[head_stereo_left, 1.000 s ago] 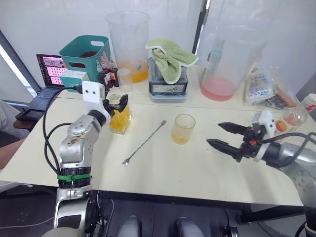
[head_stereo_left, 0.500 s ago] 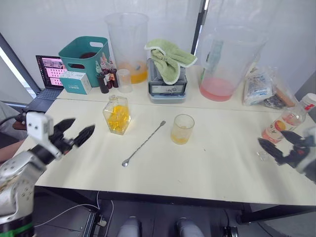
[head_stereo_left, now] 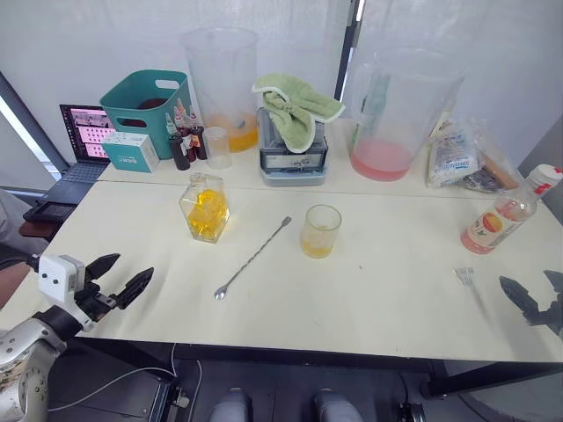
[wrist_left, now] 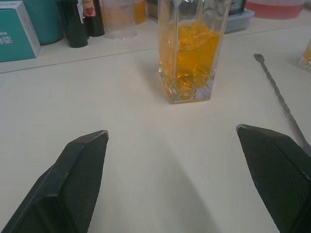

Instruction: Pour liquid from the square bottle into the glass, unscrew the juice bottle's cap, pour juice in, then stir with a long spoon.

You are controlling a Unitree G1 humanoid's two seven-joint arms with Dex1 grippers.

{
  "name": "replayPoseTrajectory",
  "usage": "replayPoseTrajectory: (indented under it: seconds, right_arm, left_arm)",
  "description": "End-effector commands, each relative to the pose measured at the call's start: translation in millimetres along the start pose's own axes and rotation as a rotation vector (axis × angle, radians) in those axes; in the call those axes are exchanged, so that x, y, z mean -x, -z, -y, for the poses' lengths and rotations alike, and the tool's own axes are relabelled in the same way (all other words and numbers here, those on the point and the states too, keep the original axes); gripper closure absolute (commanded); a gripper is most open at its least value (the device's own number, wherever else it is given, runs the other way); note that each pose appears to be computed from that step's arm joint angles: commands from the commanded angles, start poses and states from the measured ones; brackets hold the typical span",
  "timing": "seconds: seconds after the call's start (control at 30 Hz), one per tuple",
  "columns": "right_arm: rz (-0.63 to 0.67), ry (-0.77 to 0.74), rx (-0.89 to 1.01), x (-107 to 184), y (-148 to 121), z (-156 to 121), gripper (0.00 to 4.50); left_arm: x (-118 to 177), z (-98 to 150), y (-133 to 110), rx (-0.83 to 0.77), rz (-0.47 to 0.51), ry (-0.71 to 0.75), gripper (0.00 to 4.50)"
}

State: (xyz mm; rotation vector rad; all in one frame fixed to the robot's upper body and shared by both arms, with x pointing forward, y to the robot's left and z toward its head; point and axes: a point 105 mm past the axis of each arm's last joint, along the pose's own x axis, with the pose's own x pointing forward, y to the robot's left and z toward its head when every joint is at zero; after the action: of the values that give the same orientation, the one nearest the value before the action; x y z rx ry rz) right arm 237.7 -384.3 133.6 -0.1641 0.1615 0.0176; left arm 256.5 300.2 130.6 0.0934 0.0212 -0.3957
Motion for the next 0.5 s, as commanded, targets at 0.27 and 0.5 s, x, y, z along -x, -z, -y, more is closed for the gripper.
replayPoseTrajectory:
  seconds: [0.27, 0.5]
  right_arm:
    - [0.14, 0.163, -0.107, -12.6, -37.4, -17.9, 0.0]
    - [0.127, 0.261, -0.178, -40.1, -60.7, -34.7, 0.0]
  left_arm:
    - [-16.1, 51.8, -26.4, 0.067, 0.061, 0.309, 0.03]
    - [-30.6, 104.3, -50.8, 0.087, 0.084, 0.563, 0.03]
